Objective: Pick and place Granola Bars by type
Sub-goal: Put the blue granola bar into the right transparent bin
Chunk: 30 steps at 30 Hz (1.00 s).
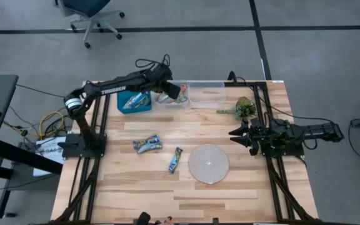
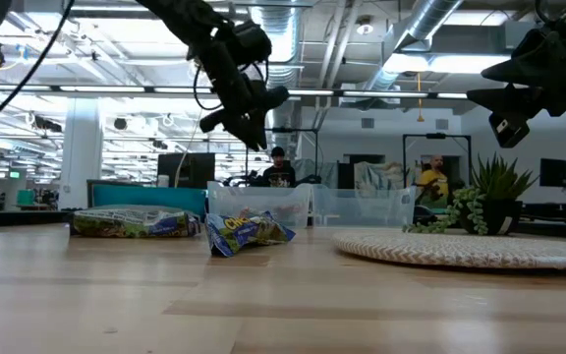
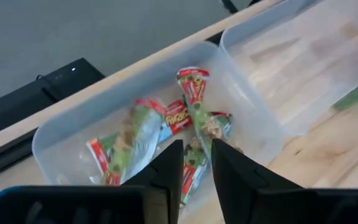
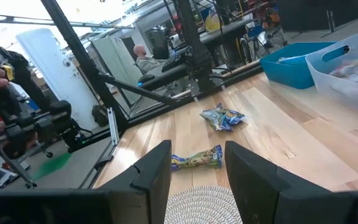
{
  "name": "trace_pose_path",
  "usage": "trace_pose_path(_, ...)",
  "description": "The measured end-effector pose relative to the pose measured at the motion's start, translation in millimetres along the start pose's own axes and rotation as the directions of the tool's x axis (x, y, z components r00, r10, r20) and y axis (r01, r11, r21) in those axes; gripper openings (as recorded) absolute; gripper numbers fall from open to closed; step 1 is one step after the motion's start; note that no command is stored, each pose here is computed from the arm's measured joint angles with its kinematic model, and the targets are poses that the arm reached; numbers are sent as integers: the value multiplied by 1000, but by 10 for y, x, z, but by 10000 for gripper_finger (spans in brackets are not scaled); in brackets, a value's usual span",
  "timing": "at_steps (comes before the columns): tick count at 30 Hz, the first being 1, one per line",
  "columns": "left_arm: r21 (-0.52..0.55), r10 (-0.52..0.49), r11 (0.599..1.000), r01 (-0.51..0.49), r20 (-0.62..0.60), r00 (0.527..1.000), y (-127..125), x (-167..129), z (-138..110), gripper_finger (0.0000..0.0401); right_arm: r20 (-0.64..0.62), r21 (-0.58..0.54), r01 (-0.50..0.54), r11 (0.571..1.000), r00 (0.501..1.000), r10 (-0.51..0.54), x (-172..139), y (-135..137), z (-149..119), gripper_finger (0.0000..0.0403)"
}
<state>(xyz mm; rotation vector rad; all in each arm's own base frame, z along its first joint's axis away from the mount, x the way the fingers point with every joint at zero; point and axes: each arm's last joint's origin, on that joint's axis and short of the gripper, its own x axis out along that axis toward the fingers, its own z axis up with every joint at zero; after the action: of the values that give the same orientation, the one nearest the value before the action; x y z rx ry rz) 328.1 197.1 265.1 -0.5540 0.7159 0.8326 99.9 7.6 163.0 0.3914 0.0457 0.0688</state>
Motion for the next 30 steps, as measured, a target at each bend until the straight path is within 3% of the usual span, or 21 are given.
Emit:
trace_pose_path(5, 10, -2, 1000, 2, -25, 1000, 6, 27, -12, 88, 0, 0, 0, 1000, 1000, 0, 0, 1, 1, 144)
trace_pose_path(15, 39, -125, 991, 129, -92, 988, -129, -73, -83, 89, 0, 0, 0, 1000, 1000, 0, 0, 1, 1, 143)
trace_pose_path(30, 207, -97, 968, 145, -223, 970, -345, -642, -429, 88, 0, 0, 0, 1000, 1000, 0, 0, 0, 1, 144)
